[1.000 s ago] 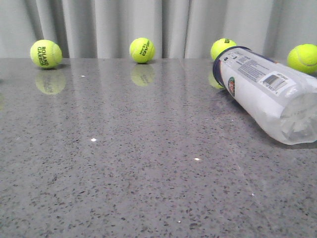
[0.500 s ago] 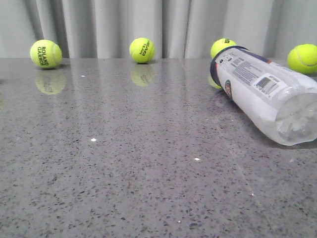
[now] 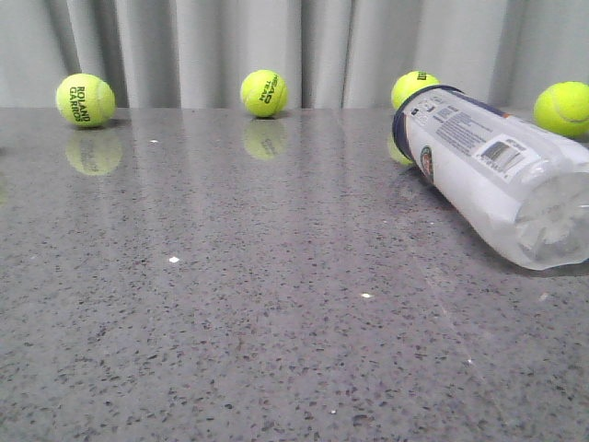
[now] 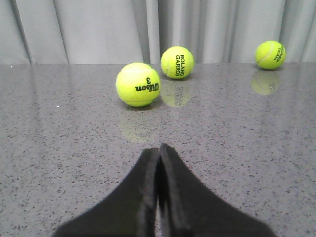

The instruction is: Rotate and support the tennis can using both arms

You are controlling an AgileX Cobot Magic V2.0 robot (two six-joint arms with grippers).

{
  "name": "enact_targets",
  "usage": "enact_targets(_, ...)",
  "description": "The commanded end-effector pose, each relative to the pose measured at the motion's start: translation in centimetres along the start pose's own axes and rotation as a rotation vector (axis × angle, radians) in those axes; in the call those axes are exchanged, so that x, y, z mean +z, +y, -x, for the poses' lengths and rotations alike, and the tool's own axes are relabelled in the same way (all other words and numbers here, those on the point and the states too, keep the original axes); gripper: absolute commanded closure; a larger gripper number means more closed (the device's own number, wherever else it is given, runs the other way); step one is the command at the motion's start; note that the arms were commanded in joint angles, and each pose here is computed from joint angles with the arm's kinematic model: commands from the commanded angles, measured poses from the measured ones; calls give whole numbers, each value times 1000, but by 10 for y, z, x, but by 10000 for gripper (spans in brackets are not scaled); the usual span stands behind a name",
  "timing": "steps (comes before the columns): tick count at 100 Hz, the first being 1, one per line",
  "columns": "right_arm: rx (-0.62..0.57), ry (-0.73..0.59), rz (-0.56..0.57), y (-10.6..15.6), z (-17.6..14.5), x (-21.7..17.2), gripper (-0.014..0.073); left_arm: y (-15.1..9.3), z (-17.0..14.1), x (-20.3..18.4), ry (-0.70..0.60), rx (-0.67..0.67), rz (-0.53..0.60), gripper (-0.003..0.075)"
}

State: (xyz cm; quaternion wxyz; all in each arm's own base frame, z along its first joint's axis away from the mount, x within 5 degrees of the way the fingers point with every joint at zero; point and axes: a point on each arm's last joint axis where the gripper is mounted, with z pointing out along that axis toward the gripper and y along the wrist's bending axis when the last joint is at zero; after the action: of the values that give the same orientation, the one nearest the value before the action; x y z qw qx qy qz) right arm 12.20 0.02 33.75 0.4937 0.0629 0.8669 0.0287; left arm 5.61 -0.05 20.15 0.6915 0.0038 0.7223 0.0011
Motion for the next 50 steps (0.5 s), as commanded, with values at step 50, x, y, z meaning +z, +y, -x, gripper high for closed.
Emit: enact_targets(50,-42,149,166,43,57,17,-51,0,-7,0,-65,-13,3,740)
